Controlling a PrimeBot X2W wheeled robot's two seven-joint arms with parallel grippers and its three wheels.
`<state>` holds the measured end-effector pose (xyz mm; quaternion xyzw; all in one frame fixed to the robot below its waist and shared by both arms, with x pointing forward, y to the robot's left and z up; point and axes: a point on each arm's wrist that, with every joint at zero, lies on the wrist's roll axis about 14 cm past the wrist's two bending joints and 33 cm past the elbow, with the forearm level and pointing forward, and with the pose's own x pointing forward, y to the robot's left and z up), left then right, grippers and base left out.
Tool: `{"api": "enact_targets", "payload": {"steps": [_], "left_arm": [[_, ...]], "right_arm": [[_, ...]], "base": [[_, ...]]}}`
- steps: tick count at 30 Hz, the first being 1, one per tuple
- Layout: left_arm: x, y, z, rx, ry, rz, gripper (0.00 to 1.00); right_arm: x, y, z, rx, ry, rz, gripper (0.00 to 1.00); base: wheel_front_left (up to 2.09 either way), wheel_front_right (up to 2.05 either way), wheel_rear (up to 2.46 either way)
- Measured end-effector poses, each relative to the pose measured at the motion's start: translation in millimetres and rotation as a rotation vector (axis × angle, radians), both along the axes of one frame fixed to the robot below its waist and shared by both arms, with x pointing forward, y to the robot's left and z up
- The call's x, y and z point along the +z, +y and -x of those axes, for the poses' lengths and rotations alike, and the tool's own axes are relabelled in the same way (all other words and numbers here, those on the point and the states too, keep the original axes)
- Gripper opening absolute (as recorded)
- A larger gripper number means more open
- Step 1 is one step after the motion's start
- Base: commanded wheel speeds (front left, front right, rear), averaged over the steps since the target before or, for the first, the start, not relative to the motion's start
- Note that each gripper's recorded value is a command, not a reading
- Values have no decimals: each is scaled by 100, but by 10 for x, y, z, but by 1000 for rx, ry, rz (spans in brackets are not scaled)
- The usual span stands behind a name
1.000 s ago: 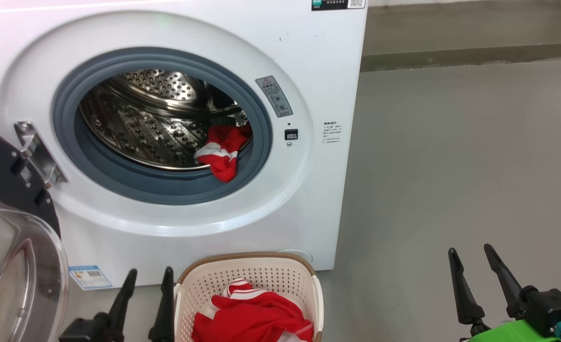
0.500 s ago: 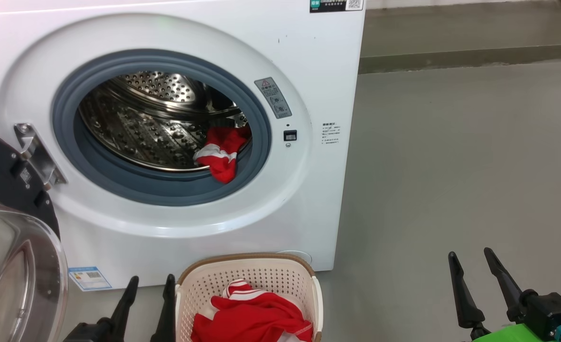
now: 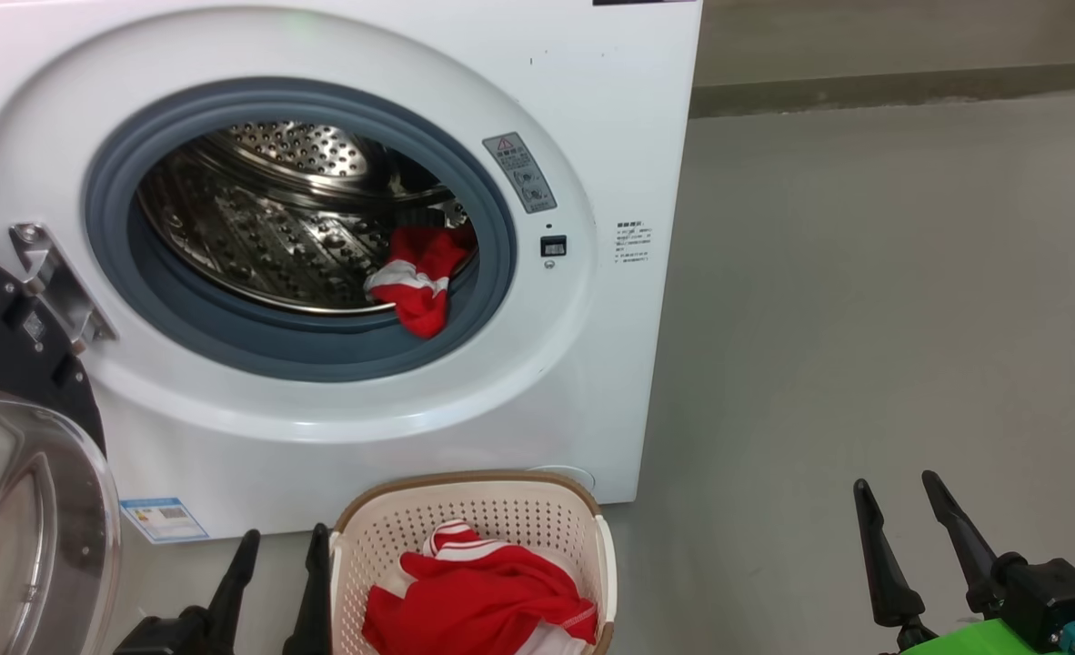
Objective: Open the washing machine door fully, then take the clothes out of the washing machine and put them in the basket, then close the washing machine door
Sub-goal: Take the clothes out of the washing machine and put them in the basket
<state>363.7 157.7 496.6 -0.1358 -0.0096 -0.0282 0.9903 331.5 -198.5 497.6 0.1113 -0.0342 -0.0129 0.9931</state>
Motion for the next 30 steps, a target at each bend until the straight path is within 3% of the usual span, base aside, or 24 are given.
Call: {"api": "enact_targets", "payload": {"steps": [11, 17, 30], "left_arm": [[13, 13, -193, 8, -7, 14, 100], [122, 14, -507, 9, -40, 61, 100], [125, 91, -1205, 26, -63, 60, 100]], "right_arm": [[-109, 50, -66, 15, 37, 0, 100], [-183, 70, -218, 22, 61, 1, 100], [-412, 85, -572, 28, 118, -5, 100]], "base": [[0, 0, 0], [0, 0, 0], [0, 0, 0]]}}
